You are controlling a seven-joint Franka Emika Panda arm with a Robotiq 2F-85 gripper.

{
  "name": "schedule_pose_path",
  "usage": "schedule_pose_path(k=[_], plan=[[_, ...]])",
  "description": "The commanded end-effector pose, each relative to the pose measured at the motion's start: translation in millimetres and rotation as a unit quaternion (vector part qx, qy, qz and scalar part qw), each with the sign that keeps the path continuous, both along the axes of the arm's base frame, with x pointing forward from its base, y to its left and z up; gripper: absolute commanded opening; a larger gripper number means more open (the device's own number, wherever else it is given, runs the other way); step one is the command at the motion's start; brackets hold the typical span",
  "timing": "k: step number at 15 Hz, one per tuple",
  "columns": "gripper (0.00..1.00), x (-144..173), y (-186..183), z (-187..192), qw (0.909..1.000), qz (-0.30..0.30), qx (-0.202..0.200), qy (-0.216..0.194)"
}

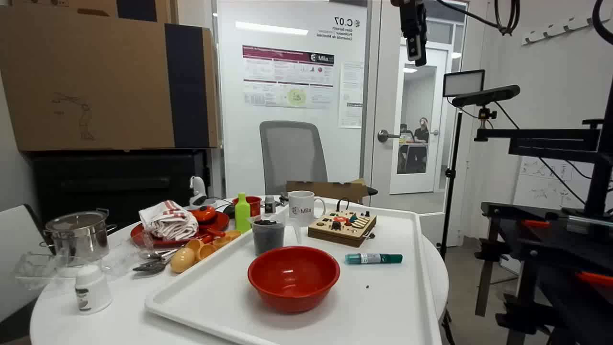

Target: Empty the jug into the red bowl

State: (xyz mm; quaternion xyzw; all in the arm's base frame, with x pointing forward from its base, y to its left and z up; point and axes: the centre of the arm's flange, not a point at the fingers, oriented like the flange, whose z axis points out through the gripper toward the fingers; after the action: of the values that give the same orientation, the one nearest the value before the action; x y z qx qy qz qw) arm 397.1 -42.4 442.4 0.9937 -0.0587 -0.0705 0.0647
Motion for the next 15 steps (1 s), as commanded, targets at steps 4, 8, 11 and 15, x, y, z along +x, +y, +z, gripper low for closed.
schedule_pose_path(k=[4,8,11,15], plan=[[1.0,2.1,-0.1,-0.5,1.0,0.009,0.0,0.001],[1.0,25.6,14.3,-6.8,0.9946,0.101,0.015,-0.017],[1.0,56.9,37.8,-24.6,0.9831,0.179,0.024,-0.029],[1.0,97.4,56.0,-64.1,0.9794,0.201,0.02,-0.014]])
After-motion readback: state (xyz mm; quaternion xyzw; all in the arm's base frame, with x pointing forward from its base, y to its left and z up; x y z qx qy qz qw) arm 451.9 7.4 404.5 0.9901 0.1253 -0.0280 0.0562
